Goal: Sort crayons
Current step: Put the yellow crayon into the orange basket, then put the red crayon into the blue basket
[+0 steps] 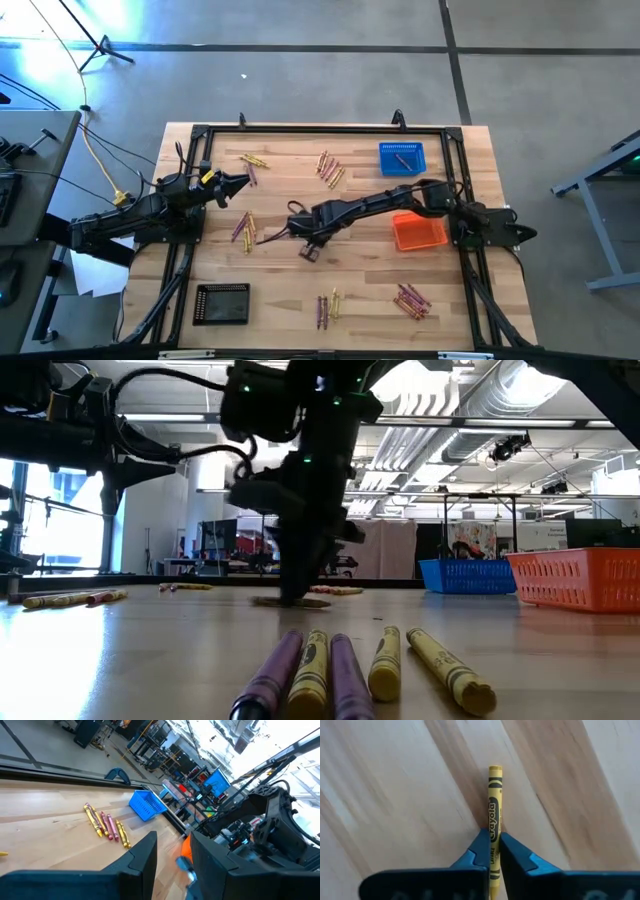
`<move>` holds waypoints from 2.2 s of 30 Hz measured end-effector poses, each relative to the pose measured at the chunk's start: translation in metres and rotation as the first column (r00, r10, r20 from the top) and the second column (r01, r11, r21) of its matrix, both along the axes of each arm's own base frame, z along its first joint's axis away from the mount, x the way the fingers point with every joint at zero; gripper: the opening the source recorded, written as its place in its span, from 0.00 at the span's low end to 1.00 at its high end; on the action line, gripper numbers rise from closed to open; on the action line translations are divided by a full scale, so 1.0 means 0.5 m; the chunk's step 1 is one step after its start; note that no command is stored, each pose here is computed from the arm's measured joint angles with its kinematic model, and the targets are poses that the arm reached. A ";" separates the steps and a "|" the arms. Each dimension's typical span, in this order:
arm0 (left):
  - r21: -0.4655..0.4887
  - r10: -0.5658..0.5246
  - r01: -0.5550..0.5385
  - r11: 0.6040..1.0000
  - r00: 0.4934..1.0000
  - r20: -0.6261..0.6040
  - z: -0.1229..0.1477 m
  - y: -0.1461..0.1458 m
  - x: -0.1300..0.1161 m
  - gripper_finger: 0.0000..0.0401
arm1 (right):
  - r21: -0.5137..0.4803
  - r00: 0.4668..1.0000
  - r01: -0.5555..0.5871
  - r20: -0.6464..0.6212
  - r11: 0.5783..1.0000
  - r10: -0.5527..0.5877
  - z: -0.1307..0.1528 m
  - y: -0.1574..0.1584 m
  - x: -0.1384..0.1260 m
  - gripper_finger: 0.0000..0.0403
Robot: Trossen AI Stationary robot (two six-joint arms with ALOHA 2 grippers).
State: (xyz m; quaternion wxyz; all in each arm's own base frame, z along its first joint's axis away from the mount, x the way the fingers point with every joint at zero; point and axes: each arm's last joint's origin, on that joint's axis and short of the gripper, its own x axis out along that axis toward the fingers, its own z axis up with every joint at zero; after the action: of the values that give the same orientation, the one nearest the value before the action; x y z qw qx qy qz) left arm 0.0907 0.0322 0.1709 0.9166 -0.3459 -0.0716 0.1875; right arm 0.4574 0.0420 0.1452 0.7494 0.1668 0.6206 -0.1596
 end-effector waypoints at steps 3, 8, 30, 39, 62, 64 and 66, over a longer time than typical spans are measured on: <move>0.000 0.001 -0.001 1.000 1.000 0.000 0.000 0.000 0.000 0.26 | -0.053 0.993 -0.014 -0.118 0.998 0.007 0.036 -0.011 -0.038 0.01; 0.000 0.000 0.000 1.000 1.000 0.000 0.000 0.000 0.000 0.26 | -0.298 0.957 0.005 -0.277 0.955 -0.092 0.148 -0.022 -0.140 0.02; 0.000 0.000 0.000 1.000 1.000 0.000 0.000 0.000 0.000 0.26 | -0.084 0.838 0.546 0.047 0.833 -0.544 0.130 -0.012 -0.549 0.02; 0.000 0.000 0.000 1.000 1.000 0.000 0.000 0.000 0.000 0.26 | -0.058 0.848 0.527 -0.028 0.848 -0.529 0.105 0.013 -0.568 0.08; 0.000 0.000 0.000 1.000 1.000 0.000 0.000 0.000 0.000 0.26 | 0.295 0.888 0.398 0.115 0.869 -0.446 0.245 0.147 -0.539 0.27; 0.000 0.000 0.000 1.000 1.000 0.000 0.000 0.000 0.000 0.26 | 0.293 0.877 0.392 0.166 0.872 -0.450 0.261 0.166 -0.535 0.27; 0.000 0.000 0.000 1.000 1.000 0.000 0.000 0.000 0.000 0.26 | 0.279 0.880 0.387 0.172 0.879 -0.443 0.260 0.188 -0.530 0.27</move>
State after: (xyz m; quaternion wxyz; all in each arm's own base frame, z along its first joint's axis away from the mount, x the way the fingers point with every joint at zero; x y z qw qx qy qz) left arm 0.0908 0.0322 0.1709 0.9166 -0.3459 -0.0715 0.1875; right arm 0.1923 0.1360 0.2751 0.7388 0.4021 0.4932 -0.2219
